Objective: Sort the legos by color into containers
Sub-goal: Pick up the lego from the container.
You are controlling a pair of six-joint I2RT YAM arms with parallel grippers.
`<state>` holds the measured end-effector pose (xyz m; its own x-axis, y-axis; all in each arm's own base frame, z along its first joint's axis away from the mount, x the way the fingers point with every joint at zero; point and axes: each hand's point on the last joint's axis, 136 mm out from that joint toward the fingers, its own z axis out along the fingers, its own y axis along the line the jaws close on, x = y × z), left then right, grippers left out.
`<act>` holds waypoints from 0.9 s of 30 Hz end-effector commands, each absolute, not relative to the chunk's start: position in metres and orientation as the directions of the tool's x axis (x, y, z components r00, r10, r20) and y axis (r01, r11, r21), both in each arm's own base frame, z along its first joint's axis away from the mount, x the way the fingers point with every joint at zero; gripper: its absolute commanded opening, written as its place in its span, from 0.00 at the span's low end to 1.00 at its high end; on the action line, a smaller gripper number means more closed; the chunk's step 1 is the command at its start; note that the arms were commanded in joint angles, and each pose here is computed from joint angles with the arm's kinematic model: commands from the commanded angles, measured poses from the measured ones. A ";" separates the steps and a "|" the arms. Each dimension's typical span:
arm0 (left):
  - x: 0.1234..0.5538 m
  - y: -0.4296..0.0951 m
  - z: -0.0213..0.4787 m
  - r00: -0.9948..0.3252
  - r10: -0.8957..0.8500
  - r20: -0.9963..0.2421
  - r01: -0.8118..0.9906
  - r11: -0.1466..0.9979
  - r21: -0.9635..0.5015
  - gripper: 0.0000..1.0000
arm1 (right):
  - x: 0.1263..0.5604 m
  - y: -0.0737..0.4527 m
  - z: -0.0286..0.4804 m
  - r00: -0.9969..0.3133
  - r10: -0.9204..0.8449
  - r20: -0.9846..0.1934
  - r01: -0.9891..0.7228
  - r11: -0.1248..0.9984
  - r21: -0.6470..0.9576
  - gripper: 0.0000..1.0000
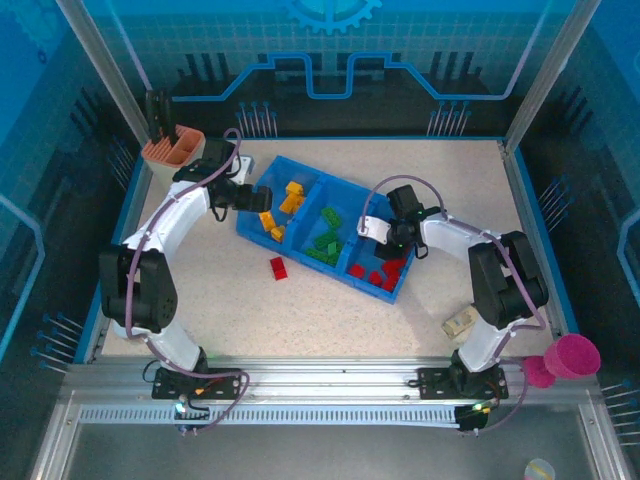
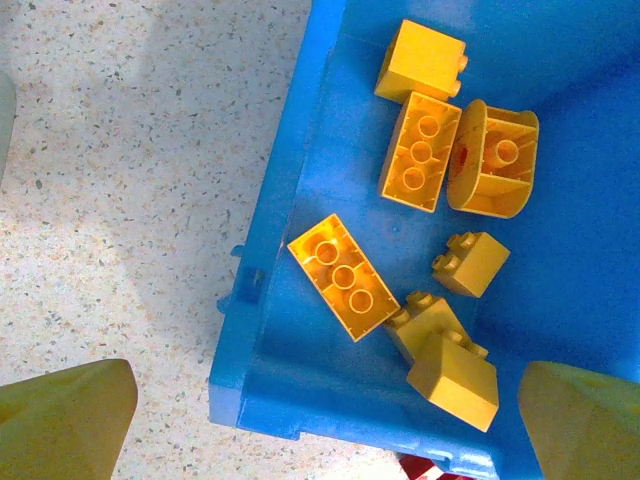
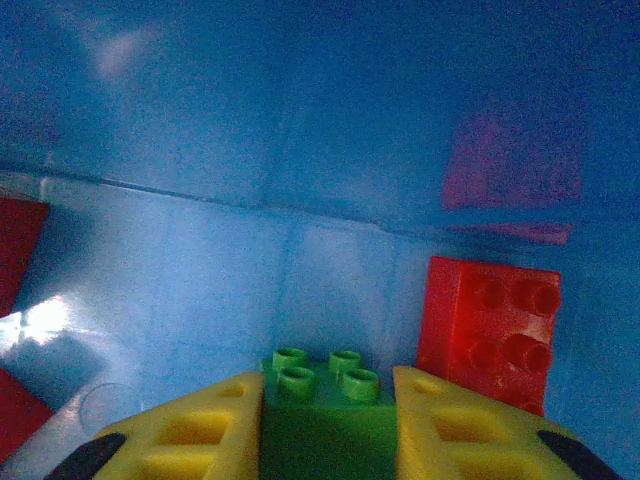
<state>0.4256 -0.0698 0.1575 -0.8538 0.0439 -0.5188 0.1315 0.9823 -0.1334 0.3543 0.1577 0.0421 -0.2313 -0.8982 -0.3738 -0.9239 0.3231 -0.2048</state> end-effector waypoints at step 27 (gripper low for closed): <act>0.429 -0.065 0.164 -0.844 0.047 -0.534 0.142 0.980 -0.137 0.99 | 0.378 0.179 0.162 -0.218 -0.780 -0.587 -0.853 0.444 -0.273 0.14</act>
